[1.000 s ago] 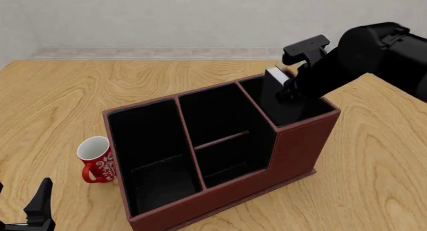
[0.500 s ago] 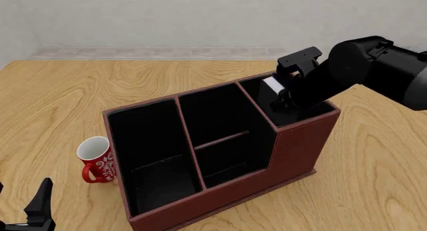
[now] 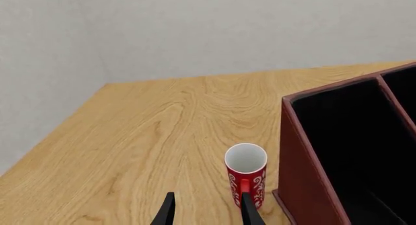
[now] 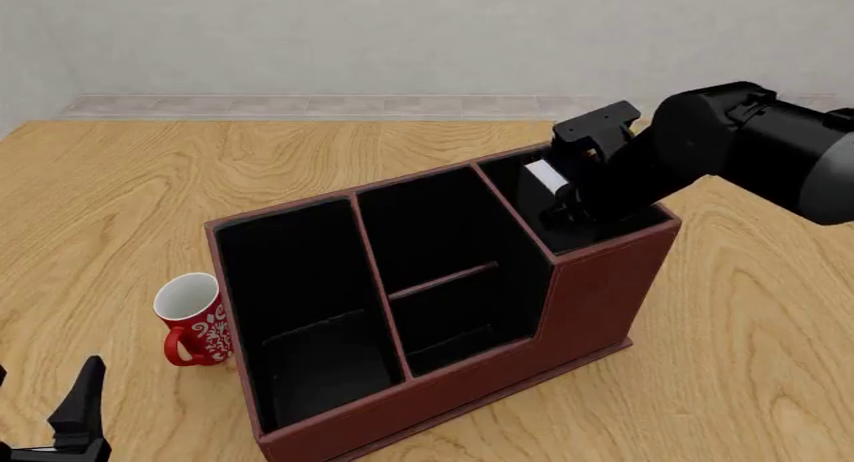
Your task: Pick up the book and place it in the right compartment of the caddy.
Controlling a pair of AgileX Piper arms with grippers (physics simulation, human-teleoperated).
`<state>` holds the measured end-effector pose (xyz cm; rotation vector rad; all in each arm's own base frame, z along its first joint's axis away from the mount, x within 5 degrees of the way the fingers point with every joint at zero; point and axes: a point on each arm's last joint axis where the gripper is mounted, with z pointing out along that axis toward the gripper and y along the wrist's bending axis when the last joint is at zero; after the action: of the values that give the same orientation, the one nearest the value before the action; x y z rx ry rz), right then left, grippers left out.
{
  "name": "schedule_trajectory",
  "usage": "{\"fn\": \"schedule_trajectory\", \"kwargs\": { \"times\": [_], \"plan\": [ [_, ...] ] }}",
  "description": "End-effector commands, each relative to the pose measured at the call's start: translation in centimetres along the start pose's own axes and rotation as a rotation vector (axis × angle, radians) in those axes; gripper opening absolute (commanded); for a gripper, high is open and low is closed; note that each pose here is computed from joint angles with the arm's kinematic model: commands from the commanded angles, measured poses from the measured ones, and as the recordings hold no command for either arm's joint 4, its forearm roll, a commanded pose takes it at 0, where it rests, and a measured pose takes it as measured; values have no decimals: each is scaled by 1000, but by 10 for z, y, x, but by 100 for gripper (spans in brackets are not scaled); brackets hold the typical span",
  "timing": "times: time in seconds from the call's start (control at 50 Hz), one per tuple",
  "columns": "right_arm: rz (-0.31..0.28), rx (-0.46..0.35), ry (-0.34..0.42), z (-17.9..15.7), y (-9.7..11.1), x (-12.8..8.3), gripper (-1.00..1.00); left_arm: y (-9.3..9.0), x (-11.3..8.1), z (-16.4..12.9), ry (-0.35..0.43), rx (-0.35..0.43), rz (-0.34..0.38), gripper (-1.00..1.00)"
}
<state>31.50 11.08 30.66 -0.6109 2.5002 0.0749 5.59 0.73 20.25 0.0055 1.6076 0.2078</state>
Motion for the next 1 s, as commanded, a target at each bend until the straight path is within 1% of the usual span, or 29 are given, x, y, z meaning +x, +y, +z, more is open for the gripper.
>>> {"fn": "schedule_trajectory", "kwargs": {
  "times": [0.02,0.08,0.1,0.2,0.42,0.68,0.82,0.84,1.0],
  "plan": [
    [6,3,-16,-3,-1,-3,-100,0,0,0,3,0,-2,100],
    [8,4,-18,-3,-1,-4,-100,0,0,0,1,1,-5,100],
    [3,4,-19,-3,-1,-4,100,0,0,0,0,3,-4,100],
    [-6,4,-20,-2,-1,-6,100,0,0,0,4,1,-6,100],
    [-4,2,-22,-2,0,-7,100,0,1,0,7,-3,-9,100],
    [-13,4,-40,-10,0,-10,100,0,1,0,5,-1,-8,100],
    [-45,1,-57,-31,3,-15,100,0,0,0,-1,-1,-11,100],
    [-60,5,-60,-36,1,-16,100,0,0,0,-1,2,12,100],
    [-85,9,-87,-70,2,-17,100,0,-1,0,-10,1,3,100]
  ]
}}
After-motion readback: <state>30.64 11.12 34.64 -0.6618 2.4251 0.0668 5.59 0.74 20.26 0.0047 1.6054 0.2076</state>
